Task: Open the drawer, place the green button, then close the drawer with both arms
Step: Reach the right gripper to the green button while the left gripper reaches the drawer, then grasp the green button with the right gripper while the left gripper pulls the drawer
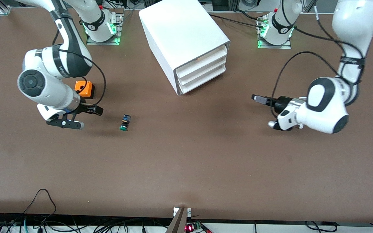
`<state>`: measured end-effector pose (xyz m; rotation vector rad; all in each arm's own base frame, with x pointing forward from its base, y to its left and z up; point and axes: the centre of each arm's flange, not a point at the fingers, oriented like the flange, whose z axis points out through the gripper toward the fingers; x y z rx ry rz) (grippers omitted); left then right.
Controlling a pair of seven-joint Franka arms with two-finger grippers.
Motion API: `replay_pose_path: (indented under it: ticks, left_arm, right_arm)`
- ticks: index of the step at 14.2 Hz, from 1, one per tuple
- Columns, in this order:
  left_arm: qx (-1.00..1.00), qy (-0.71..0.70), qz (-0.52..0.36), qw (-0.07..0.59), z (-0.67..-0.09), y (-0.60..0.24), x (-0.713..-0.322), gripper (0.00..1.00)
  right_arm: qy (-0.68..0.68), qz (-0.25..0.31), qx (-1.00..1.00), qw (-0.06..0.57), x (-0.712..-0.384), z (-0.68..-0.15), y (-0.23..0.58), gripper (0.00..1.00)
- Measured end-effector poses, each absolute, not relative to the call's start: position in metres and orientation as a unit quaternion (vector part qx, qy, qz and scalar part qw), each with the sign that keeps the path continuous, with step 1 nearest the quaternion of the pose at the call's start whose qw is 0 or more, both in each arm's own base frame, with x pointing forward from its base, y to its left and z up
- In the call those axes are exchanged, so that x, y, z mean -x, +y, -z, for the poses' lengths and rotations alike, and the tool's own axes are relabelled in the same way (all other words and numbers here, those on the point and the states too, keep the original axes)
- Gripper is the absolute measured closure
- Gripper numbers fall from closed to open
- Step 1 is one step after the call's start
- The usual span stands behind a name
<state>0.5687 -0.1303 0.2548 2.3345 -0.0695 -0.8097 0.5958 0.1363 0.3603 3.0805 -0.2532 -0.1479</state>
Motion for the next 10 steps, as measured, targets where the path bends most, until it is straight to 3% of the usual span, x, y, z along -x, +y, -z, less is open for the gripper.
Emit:
replay_pose_path:
  ticks: [5,10]
  left_arm:
    - [-0.827,-0.044,0.330,0.453,-0.173,-0.199,-0.498,0.00]
    - [-0.810,-0.062,0.334,0.478,-0.135,-0.244,-0.430,0.01]
  right_arm:
    - [-0.059,0.045,-0.997,0.009,-0.593,-0.313,0.179,0.00]
    - [0.006,0.042,-0.999,-0.007,-0.588,-0.274,0.206,0.00]
